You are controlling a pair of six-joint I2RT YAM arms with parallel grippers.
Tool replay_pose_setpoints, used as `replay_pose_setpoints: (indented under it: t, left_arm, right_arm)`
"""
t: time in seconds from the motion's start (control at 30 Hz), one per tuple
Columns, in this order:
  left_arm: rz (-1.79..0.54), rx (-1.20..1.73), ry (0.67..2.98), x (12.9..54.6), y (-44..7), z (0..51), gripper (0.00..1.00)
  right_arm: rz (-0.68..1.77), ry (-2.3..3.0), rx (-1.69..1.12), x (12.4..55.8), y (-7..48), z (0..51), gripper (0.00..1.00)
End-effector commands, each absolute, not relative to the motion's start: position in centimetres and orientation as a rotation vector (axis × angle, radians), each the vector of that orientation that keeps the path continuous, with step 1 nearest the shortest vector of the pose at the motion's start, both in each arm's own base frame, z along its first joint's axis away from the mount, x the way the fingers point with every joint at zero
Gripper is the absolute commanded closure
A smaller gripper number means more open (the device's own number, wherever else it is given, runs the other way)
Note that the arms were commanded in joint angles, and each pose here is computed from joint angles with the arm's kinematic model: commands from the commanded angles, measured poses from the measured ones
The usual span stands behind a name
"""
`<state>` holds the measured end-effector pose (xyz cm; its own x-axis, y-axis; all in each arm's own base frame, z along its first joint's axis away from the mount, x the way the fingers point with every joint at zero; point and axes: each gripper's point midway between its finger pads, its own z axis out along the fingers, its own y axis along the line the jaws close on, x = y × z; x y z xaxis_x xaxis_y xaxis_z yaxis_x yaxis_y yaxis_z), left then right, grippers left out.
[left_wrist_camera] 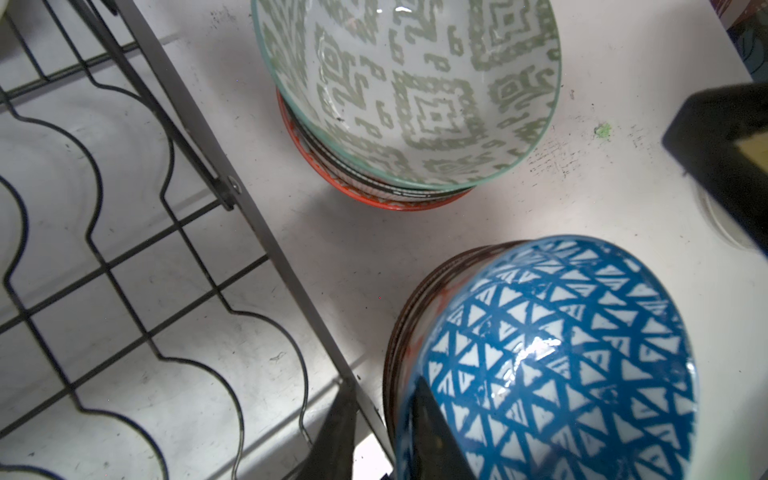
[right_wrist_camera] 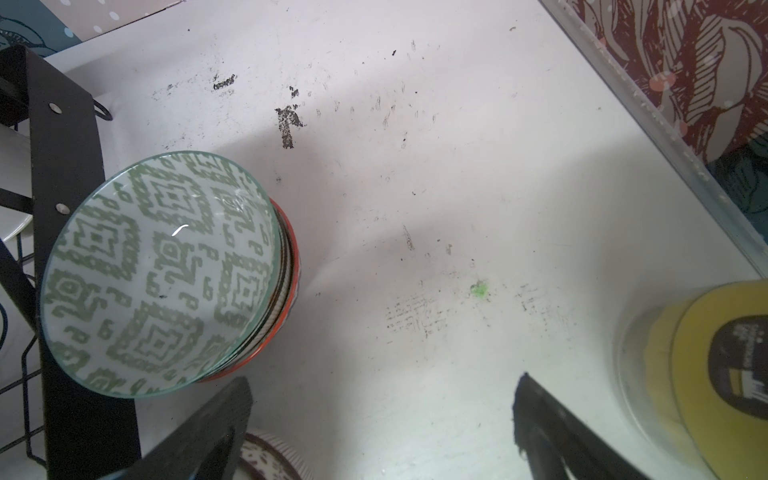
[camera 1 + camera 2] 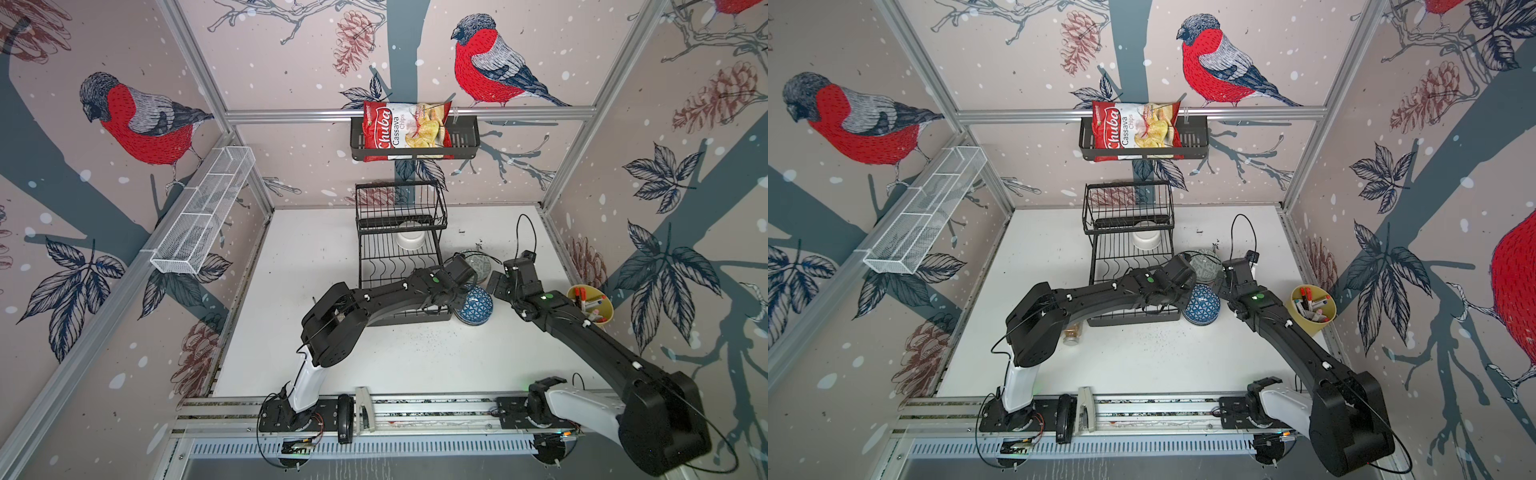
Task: Load the bowls into the dish rack
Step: 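Reach the left gripper to the blue bowl while the right gripper moves aside, then grasp the blue bowl rim with the left gripper and lift it off the stack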
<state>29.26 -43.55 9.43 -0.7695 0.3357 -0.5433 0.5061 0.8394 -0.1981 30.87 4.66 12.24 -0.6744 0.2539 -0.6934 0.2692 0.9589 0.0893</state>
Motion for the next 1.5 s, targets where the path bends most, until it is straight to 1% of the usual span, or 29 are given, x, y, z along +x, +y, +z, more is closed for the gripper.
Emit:
replay_pose_setpoints:
  t: [0.0, 0.13, 0.33, 0.73, 1.2, 1.47]
  left_arm:
    - [-0.478, 0.654, 2.529, 28.3, -43.8, 9.6, 0.80]
    - [-0.473, 0.659, 2.529, 28.3, -43.8, 9.6, 0.85]
    - [-0.477, 0.659, 2.533, 28.1, -43.9, 9.6, 0.88]
    - [-0.526, 0.660, 2.501, 28.1, -44.3, 11.1, 1.00]
    - [-0.642, 0.657, 2.412, 27.9, -45.0, 13.9, 1.00]
    - [-0.665, 0.636, 2.370, 27.8, -44.3, 15.2, 1.00]
  right_arm:
    - [-0.019, 2.332, 0.358, 31.1, 4.8, 12.3, 0.01]
    - [-0.018, 2.334, 0.357, 31.1, 4.8, 12.3, 0.01]
    - [-0.020, 2.338, 0.356, 31.1, 4.8, 12.1, 0.01]
    - [-0.020, 2.338, 0.358, 31.1, 4.8, 12.1, 0.01]
    - [0.036, 2.320, 0.351, 31.4, 5.5, 13.2, 0.01]
    - [0.110, 2.285, 0.333, 31.7, 6.3, 15.0, 0.01]
